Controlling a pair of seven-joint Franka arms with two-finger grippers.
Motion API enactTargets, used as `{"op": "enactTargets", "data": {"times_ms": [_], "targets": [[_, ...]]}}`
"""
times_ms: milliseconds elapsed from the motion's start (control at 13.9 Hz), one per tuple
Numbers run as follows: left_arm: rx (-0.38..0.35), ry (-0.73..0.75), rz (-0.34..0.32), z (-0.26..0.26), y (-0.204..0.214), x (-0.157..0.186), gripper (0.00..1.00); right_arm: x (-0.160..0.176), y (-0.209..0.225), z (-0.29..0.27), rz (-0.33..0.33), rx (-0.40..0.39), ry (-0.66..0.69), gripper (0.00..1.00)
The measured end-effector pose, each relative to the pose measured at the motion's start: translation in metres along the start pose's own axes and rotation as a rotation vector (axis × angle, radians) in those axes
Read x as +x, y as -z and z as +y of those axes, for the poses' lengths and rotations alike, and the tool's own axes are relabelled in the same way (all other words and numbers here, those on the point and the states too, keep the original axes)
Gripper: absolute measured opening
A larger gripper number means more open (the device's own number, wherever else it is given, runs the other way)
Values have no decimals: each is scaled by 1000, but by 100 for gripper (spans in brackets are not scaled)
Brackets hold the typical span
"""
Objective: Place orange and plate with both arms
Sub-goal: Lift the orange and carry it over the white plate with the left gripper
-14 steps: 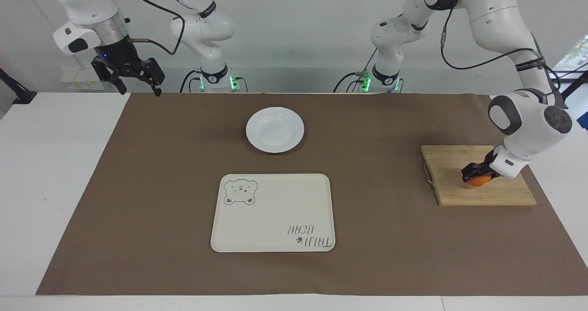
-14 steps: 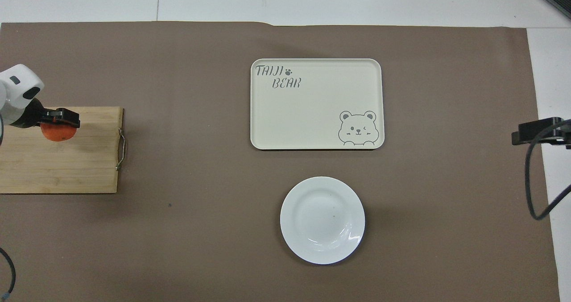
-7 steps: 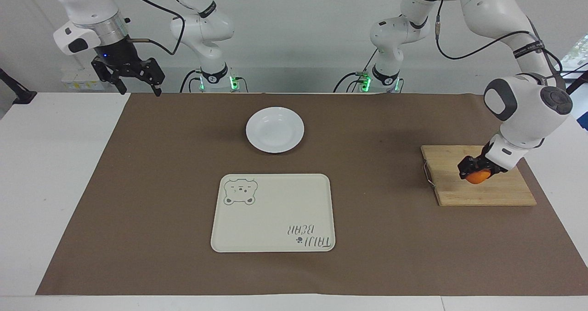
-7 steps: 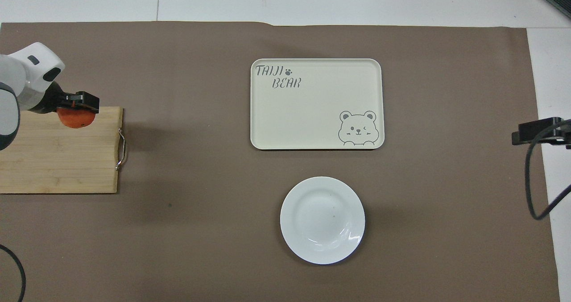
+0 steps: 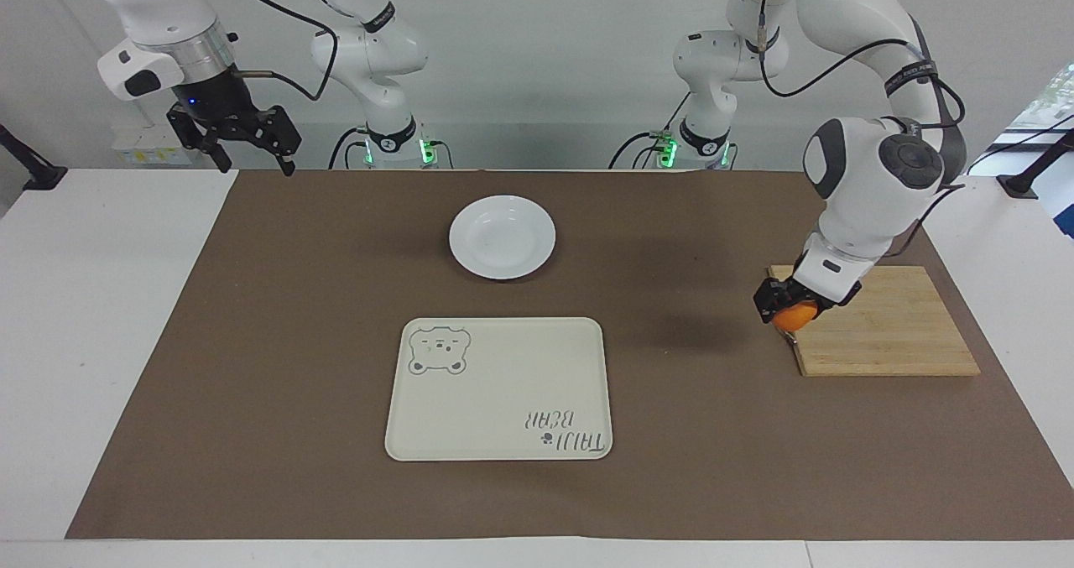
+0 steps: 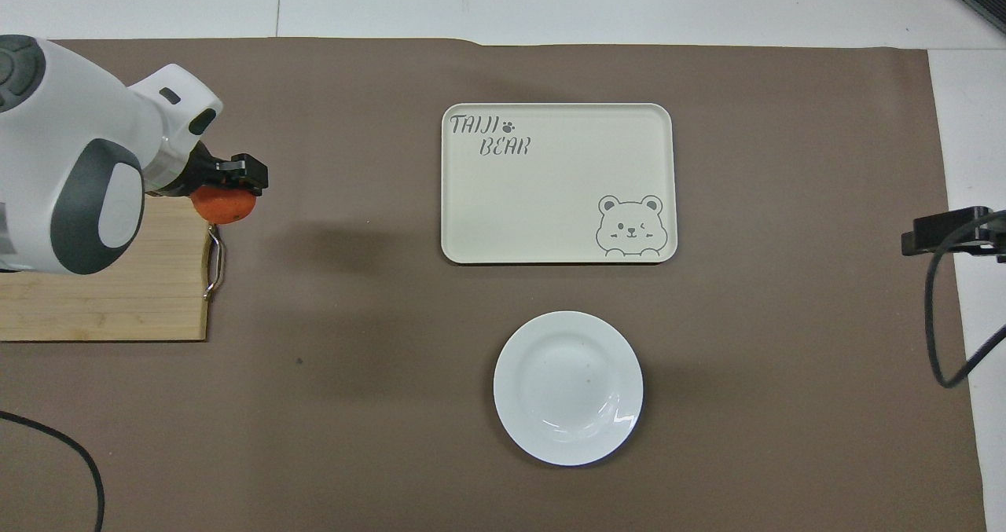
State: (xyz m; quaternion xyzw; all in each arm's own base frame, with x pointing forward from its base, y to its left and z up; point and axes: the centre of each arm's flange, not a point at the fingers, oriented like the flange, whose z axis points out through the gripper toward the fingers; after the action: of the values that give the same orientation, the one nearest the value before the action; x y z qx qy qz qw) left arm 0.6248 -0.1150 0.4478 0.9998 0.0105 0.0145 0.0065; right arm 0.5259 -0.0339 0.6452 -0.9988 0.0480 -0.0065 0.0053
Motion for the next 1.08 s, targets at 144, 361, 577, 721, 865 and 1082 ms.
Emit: {"op": "enactTargets", "data": {"times_ms": [144, 361, 577, 721, 865, 1082], "targets": [[-2, 17, -1, 49, 1, -13, 82, 0, 0, 0, 0, 0, 0, 100], [-7, 47, -1, 115, 3, -37, 82, 0, 0, 0, 0, 0, 0, 100], [-9, 89, -5, 178, 5, -72, 82, 0, 0, 0, 0, 0, 0, 100], [-5, 99, -14, 223, 3, -107, 82, 0, 0, 0, 0, 0, 0, 100], [-6, 105, -16, 261, -1, -138, 82, 0, 0, 0, 0, 0, 0, 100], [-45, 97, 13, 317, -19, -189, 82, 0, 0, 0, 0, 0, 0, 100]]}}
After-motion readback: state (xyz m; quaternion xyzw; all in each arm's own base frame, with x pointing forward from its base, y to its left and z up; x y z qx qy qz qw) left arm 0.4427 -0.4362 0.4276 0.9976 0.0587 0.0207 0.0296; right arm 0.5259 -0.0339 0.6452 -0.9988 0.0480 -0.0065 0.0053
